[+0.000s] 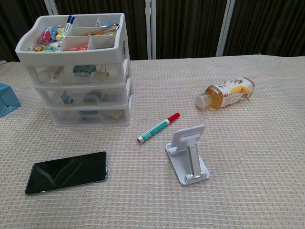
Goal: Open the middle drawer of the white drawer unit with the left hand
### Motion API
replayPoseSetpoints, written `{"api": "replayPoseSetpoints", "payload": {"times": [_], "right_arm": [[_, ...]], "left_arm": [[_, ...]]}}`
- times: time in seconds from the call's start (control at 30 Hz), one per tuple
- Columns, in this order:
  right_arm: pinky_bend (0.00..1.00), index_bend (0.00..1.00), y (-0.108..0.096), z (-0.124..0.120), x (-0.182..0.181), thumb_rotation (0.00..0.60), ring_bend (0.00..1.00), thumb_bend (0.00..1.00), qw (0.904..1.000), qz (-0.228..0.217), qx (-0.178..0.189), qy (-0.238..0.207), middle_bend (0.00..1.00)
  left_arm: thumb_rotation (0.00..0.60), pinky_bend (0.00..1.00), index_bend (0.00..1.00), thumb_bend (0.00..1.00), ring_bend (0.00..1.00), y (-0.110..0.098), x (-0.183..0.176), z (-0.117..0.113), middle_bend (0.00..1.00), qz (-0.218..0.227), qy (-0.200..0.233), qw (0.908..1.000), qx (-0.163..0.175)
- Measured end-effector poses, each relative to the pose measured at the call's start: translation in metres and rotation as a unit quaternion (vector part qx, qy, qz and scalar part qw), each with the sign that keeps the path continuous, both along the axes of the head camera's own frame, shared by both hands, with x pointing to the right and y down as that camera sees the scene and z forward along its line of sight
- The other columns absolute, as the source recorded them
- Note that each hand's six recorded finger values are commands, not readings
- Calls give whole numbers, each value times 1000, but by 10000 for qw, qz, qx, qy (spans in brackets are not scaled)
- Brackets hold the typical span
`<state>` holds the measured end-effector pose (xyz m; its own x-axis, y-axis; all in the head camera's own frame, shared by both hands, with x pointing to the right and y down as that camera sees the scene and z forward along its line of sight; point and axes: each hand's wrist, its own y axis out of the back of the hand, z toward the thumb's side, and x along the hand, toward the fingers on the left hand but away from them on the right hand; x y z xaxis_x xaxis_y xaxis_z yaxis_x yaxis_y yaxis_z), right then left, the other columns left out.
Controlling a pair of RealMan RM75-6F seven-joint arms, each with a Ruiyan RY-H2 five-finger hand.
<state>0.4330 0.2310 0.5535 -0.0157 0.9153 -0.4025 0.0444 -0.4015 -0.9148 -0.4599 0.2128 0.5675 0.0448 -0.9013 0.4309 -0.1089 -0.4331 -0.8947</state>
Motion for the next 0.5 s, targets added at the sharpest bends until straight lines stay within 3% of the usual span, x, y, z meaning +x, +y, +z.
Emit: {"api": "replayPoseSetpoints", "payload": {"times": [0.07, 0.17, 0.33, 0.5], "right_arm": [[0, 0, 0, -1, -1, 600, 0, 0, 10000, -2, 10, -35, 0], [0, 0, 1, -4, -3, 600, 0, 0, 10000, -40, 30, -83, 0], [0, 0, 3, -6, -4, 600, 0, 0, 9998, -81, 2, -154, 0], [0, 0, 4, -8, -5, 600, 0, 0, 9998, -74, -2, -203, 0]], "left_arm": [[600, 444, 0, 258, 566, 0, 5, 1, 497, -34, 238, 9997, -8], [600, 545, 0, 332, 730, 0, 14, 4, 692, -96, 733, 9972, -62], [600, 628, 0, 470, 848, 3, 45, 11, 822, -98, 1820, 9829, -255], [600, 650, 0, 613, 866, 7, 73, 19, 843, -35, 2324, 9704, -654]]}}
